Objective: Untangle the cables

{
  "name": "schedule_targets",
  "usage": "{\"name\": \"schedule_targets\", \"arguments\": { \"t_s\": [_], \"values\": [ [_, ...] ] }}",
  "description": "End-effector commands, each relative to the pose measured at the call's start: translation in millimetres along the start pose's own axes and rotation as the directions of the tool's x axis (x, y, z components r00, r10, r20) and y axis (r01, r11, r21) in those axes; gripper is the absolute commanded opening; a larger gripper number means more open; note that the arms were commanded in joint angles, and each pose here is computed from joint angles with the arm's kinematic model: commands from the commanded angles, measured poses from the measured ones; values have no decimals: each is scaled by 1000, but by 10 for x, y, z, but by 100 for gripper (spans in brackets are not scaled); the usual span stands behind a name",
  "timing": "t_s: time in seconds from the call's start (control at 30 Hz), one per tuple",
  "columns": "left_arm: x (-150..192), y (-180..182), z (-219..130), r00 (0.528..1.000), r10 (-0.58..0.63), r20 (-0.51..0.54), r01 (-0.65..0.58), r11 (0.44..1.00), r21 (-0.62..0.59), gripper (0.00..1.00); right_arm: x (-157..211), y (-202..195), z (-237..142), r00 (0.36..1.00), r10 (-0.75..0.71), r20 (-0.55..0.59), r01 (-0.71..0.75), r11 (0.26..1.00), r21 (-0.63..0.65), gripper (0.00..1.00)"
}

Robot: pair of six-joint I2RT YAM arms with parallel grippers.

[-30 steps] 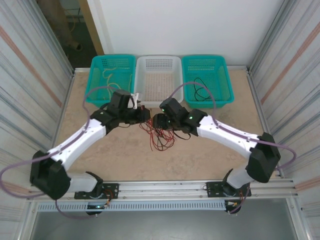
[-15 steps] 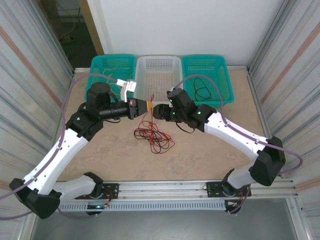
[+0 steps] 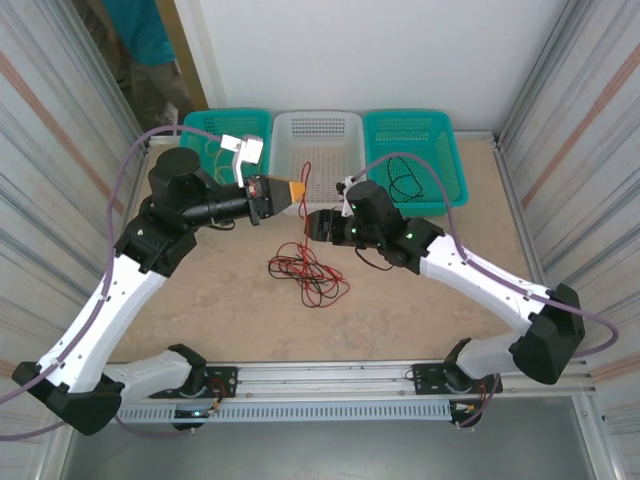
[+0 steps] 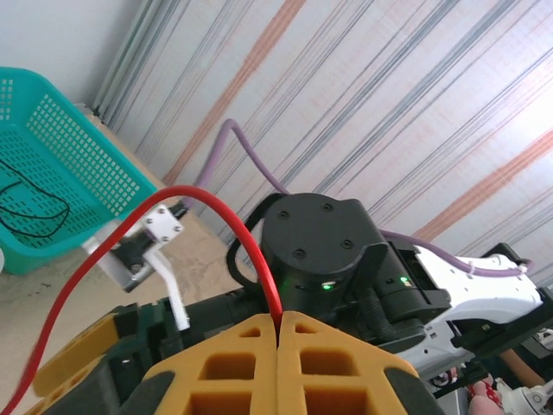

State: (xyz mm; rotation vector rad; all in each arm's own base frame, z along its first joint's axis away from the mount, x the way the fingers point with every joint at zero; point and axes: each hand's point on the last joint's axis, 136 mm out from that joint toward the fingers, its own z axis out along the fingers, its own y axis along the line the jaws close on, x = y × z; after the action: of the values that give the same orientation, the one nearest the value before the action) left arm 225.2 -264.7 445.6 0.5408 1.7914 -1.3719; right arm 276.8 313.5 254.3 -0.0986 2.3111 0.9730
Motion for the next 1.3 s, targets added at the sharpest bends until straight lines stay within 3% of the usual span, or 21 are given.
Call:
{"name": "schedule_targets", "arguments": {
  "t_s": [0.0, 0.13, 0.33, 0.63, 1.0, 1.13, 1.27],
  "values": [
    [-113, -12, 38, 999, 37, 21, -37, 999, -14, 0, -30, -360, -168, 998, 46, 45, -51, 992, 113, 63],
    [-247, 113, 118, 996, 76, 50, -72, 995, -70, 0, 126, -674, -175, 992, 120, 32, -123, 978, 166, 62],
    [-441, 586, 360, 993, 98, 65, -84, 978, -191, 0, 332, -910, -196, 986, 164, 28, -166, 961, 222, 62],
    [-708, 1785, 651, 994, -26, 102, 61, 930, -362, 0, 461, -1064, -307, 982, 183, 48, -190, 949, 253, 62],
    [-902, 2840, 916, 969, -174, 177, 234, 879, -415, 0, 517, -956, -245, 989, 149, 20, -149, 956, 251, 61],
    [-765, 3082, 1033, 945, -286, 162, 327, 863, -384, 44, 510, -953, -250, 991, 135, 19, -136, 955, 262, 61],
    [-619, 3116, 996, 948, -282, 150, 319, 846, -428, 59, 477, -967, -290, 992, 122, 28, -125, 953, 275, 61]
  ]
}}
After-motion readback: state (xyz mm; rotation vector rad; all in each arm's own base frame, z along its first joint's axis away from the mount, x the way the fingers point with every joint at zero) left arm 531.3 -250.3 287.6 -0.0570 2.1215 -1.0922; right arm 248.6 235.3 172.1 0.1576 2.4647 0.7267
